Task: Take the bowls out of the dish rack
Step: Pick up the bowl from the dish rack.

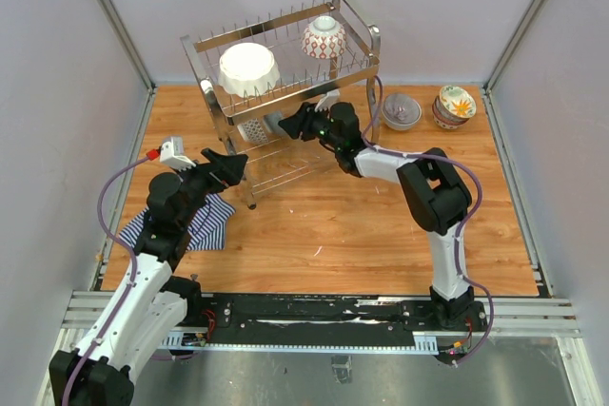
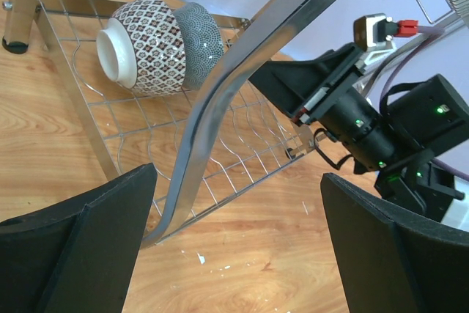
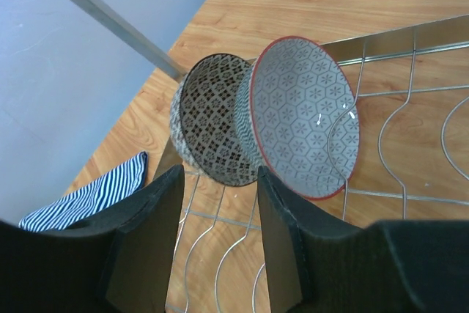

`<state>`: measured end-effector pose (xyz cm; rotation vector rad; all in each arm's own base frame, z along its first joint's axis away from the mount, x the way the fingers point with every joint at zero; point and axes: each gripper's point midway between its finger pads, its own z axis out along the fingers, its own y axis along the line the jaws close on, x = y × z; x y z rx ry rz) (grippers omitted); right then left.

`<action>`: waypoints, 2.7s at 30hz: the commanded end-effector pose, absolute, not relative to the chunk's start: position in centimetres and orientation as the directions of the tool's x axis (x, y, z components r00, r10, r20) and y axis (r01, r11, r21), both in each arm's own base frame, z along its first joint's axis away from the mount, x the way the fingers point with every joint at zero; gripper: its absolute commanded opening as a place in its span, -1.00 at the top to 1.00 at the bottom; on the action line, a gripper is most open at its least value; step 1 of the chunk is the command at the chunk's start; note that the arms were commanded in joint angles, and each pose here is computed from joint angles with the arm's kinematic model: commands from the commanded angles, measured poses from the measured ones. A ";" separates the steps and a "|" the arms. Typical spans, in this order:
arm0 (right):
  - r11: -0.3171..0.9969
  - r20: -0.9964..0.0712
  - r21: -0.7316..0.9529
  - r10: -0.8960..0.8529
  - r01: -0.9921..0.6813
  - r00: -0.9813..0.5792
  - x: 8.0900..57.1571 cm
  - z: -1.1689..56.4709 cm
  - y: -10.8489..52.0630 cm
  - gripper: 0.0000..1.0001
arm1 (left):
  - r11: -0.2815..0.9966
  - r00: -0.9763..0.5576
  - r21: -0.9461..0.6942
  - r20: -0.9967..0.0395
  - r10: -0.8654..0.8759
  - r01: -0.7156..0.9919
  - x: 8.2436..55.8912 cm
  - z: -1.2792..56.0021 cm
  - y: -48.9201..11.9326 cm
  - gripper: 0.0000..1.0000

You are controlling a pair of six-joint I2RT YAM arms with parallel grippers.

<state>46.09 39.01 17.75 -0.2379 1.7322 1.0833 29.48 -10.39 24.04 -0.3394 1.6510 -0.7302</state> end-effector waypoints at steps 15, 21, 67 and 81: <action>0.538 -0.812 0.582 0.345 -0.610 -0.470 49.5 17.0 42.5 0.08 | 0.760 -0.178 -0.613 -0.790 -0.586 0.216 29.5 25.5 -10.6 -0.99; 0.518 -0.794 0.607 0.363 -0.603 -0.487 50.2 16.6 42.8 0.14 | 0.762 -0.183 -0.611 -0.791 -0.583 0.214 29.7 25.2 -10.6 -0.99; 0.411 -0.821 0.527 0.473 -0.744 -0.320 50.5 24.4 40.7 0.99 | 0.766 -0.197 -0.609 -0.792 -0.578 0.204 30.1 24.8 -10.7 -0.99; 0.484 -0.877 0.436 0.419 -0.759 -0.236 49.3 25.6 40.3 0.99 | 0.762 -0.195 -0.614 -0.789 -0.583 0.204 29.9 24.8 -10.7 -0.99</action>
